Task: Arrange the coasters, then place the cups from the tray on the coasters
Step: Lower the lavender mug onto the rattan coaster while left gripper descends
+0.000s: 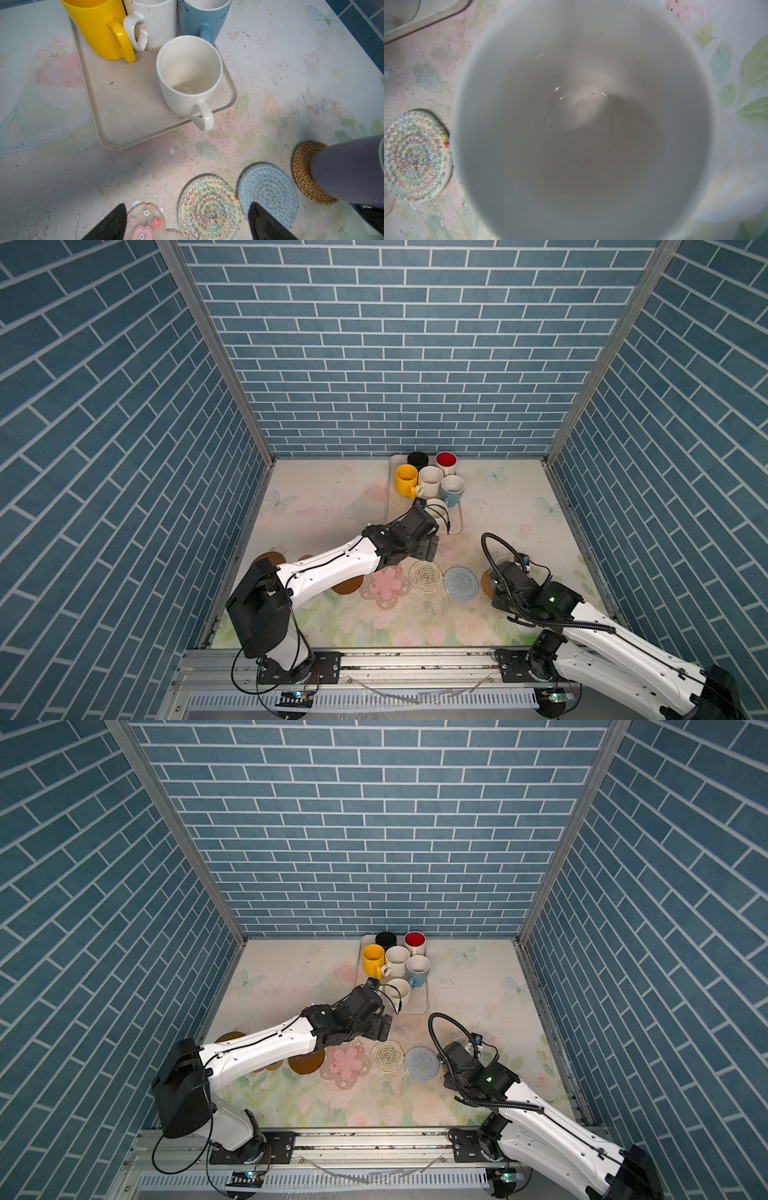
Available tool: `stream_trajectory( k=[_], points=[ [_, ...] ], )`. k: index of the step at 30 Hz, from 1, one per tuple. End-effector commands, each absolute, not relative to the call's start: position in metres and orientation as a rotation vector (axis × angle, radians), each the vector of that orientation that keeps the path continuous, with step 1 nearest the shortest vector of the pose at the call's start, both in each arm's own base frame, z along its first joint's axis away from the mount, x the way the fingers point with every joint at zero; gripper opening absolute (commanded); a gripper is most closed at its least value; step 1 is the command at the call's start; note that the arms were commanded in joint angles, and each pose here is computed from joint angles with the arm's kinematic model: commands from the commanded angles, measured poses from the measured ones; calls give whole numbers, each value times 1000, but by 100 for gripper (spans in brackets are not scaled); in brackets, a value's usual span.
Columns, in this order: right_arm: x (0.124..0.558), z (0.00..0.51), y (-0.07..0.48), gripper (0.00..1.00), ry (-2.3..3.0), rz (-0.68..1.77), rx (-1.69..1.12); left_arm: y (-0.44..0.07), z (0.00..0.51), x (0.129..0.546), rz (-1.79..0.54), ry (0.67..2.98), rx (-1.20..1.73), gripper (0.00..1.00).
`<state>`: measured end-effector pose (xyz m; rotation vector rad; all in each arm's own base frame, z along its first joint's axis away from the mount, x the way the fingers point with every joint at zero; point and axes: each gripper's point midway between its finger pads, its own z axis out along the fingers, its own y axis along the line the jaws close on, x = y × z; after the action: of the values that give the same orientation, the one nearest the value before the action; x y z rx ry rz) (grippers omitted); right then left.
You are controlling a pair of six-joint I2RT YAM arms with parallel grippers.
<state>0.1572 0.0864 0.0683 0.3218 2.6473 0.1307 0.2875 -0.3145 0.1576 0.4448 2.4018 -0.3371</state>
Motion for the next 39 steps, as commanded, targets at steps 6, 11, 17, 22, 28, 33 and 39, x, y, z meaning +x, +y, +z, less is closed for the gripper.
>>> stream_trajectory(
  k=[6, 11, 17, 22, 28, 33, 39],
  points=[
    [162, 61, 82, 2, 2617, 103, 336, -316, 146, 286, -313, 2424, 463, 93],
    [159, 57, 85, 27, 2632, 134, 320, -317, 145, 286, -312, 2427, 467, 93],
    [156, 55, 86, 51, 2644, 146, 312, -319, 143, 287, -311, 2432, 471, 93],
    [156, 59, 86, 56, 2636, 161, 304, -322, 143, 288, -315, 2436, 472, 93],
    [159, 65, 93, 56, 2621, 208, 299, -321, 145, 288, -312, 2434, 470, 93],
    [167, 70, 103, 57, 2603, 247, 275, -319, 146, 287, -309, 2432, 468, 93],
    [171, 71, 109, 57, 2612, 246, 266, -317, 145, 287, -304, 2432, 473, 93]
  ],
)
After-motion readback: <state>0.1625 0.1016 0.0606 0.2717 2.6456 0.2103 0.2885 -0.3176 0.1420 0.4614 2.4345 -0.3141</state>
